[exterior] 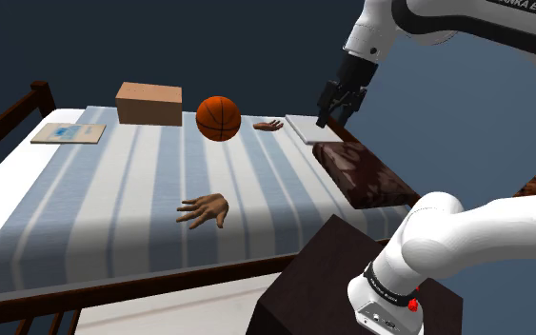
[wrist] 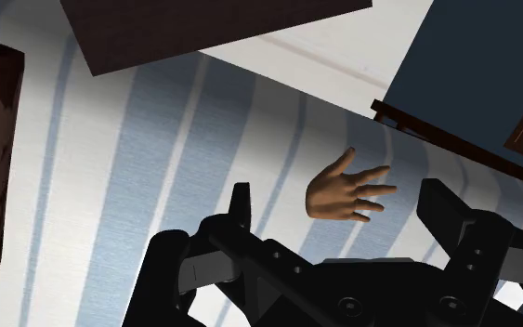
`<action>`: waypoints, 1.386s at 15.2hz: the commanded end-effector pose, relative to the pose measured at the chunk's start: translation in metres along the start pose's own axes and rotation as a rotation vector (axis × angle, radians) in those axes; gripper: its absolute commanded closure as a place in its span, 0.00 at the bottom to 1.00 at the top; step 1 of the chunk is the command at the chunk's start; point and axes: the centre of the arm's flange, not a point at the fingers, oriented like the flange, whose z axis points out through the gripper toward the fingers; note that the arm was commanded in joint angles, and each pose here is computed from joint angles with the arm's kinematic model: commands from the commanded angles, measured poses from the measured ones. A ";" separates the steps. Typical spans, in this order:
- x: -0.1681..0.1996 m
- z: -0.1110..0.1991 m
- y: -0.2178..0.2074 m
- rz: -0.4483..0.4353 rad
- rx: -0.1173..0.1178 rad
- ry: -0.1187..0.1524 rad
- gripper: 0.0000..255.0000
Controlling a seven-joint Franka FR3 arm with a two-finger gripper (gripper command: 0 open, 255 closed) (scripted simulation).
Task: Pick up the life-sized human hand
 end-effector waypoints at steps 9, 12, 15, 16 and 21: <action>0.045 0.093 -0.025 -0.006 -0.013 -0.005 0.00; 0.061 0.128 -0.035 -0.009 -0.018 -0.007 0.00; 0.078 0.163 -0.044 -0.011 -0.022 -0.009 0.00; 0.083 0.175 -0.047 -0.012 -0.024 -0.009 0.00; 0.110 0.234 -0.062 -0.016 -0.032 -0.013 0.00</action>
